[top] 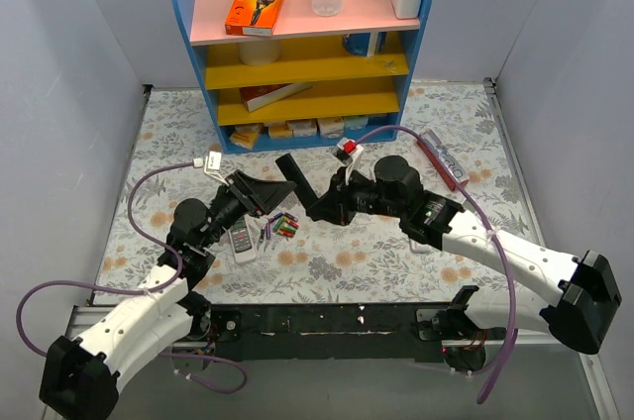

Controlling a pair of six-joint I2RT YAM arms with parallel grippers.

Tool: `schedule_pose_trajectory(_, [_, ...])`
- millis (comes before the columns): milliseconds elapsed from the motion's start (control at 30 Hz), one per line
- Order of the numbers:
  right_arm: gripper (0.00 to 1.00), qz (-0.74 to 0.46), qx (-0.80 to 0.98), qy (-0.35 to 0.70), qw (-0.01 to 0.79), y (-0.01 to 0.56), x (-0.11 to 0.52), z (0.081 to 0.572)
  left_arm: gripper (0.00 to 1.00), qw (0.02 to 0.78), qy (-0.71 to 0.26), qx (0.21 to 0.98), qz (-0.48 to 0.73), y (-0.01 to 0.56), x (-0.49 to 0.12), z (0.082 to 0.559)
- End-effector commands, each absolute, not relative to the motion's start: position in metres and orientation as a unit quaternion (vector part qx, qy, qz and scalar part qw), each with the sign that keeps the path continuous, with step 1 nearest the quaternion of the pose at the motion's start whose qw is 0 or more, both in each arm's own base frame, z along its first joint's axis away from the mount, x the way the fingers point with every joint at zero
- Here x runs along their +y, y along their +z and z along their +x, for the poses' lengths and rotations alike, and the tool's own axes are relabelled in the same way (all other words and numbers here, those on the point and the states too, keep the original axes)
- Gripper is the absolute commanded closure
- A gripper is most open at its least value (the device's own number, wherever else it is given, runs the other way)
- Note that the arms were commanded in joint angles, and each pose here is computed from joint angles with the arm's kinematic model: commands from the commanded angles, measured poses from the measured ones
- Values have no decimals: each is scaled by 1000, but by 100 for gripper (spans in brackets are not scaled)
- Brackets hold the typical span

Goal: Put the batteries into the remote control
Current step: Adjust the remote control.

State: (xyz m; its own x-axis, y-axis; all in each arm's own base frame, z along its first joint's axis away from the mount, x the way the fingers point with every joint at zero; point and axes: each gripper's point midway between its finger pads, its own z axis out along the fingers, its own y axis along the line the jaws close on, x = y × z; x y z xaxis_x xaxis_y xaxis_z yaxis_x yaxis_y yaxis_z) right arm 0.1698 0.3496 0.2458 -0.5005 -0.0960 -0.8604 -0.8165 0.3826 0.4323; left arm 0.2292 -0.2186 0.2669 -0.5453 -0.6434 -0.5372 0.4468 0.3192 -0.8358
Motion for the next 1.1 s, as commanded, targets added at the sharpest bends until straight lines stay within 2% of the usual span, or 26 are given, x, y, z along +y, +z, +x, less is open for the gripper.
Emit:
schedule_pose_trajectory(0, [99, -342, 652, 571, 363, 282, 356, 141, 12, 464, -649, 603, 1, 298, -232, 204])
schedule_pose_trajectory(133, [99, -336, 626, 617, 339, 285, 356, 132, 14, 459, -669, 583, 30, 310, -238, 197])
schedule_pose_trajectory(400, [99, -332, 602, 657, 310, 286, 354, 125, 35, 443, -690, 571, 35, 314, -242, 194])
schedule_pose_trajectory(500, [99, -325, 597, 668, 302, 285, 354, 126, 39, 433, -699, 568, 43, 315, -245, 192])
schedule_pose_trajectory(700, [99, -321, 599, 672, 294, 281, 355, 129, 67, 433, -700, 566, 43, 317, -244, 190])
schedule_pose_trajectory(733, [99, -321, 600, 671, 294, 282, 355, 129, 76, 433, -698, 569, 40, 315, -244, 191])
schedule_pose_trajectory(833, [99, -323, 613, 659, 292, 276, 356, 133, 88, 439, -688, 577, 28, 313, -242, 196])
schedule_pose_trajectory(867, [98, -323, 617, 655, 293, 274, 357, 135, 95, 444, -682, 580, 27, 312, -242, 198])
schedule_pose_trajectory(900, [94, -322, 622, 649, 297, 274, 357, 138, 97, 449, -679, 580, 25, 314, -241, 199])
schedule_pose_trajectory(933, [85, -328, 631, 637, 299, 271, 358, 140, 99, 448, -666, 596, 5, 307, -239, 207])
schedule_pose_trajectory(1000, [73, -322, 650, 614, 310, 267, 358, 150, 100, 464, -644, 608, -4, 309, -236, 215])
schedule_pose_trajectory(1033, [60, -324, 659, 602, 314, 265, 358, 154, 100, 461, -619, 635, -34, 295, -233, 226])
schedule_pose_trajectory(1067, [54, -335, 668, 584, 318, 264, 358, 157, 100, 461, -608, 645, -42, 291, -231, 230])
